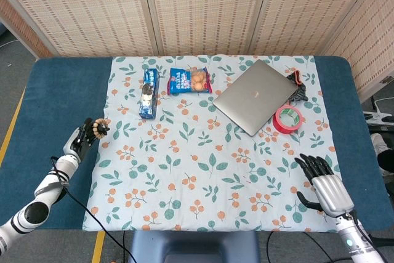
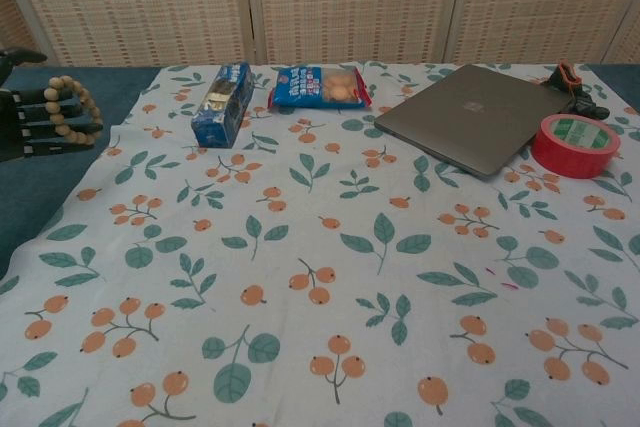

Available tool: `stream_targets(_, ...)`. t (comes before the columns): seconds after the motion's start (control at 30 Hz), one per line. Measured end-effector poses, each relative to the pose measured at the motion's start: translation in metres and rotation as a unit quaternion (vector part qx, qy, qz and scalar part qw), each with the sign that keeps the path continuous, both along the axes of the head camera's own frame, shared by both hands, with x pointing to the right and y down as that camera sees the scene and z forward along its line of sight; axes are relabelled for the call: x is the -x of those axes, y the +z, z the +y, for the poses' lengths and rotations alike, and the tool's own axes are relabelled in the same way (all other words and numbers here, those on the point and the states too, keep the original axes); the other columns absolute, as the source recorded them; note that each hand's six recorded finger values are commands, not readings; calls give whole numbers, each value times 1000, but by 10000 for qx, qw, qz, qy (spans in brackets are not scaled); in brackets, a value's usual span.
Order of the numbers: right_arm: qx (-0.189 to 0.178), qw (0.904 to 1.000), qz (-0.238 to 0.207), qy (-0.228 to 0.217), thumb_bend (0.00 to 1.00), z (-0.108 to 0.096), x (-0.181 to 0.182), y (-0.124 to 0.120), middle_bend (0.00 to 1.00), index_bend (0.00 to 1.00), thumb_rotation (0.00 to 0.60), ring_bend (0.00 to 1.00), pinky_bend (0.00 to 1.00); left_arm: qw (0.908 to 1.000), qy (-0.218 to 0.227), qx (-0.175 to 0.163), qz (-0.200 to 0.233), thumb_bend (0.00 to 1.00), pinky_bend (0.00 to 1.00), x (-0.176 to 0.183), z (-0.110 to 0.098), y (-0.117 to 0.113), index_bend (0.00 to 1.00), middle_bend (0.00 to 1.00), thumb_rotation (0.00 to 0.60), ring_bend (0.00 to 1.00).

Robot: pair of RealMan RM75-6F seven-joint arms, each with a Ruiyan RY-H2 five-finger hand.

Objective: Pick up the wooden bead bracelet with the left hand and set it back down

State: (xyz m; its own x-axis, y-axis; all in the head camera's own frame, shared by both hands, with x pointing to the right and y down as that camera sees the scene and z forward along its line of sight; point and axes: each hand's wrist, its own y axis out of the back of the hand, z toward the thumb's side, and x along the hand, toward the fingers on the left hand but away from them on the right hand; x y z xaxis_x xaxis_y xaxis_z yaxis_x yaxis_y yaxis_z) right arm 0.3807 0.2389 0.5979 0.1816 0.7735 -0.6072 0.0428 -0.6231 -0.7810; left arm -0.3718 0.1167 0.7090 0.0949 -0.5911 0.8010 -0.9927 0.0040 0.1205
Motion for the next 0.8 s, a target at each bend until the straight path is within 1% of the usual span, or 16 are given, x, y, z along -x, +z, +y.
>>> stream_targets(0.13,-17,10000,7,17,314,-1,-1,0,0,0,518,0,0,10000,39,8,6,430,95,-1,0,0,605,580,181,251)
stream_targets(0.27,-27,10000,19,22,314,-1,-1,0,0,0,518,0,0,9999,127,-2,0,434,93,-2,0,0,601,579,174,247)
stream_targets(0.4,-24,10000,18,22,314,-1,-1,0,0,0,517,0,0,9997,231,-50,-50,435,93,-4,0,-1,597,578,181,247)
stream_targets(0.5,-26,10000,19,20,314,-1,-1,-1,0,0,516,0,0,9996,277,-45,-59,439,93,-4,1,0,597,578,220,245)
stream_targets(0.6,-28,10000,19,24,314,-1,-1,-1,0,0,517,0,0,9995,319,-39,-68,467,92,-4,2,0,596,576,268,243)
stream_targets(0.67,-29,10000,25,27,313,-1,-1,-1,0,0,517,0,0,9993,354,-36,-73,496,91,-4,2,1,593,570,314,237)
stream_targets(0.73,-24,10000,32,27,313,-1,-1,-1,0,0,517,0,0,9992,393,-39,-79,523,88,-5,2,1,591,562,342,231)
stream_targets(0.8,-18,10000,32,28,314,-1,-1,-1,0,0,518,0,0,9991,405,-42,-77,539,87,-5,2,1,589,559,357,228)
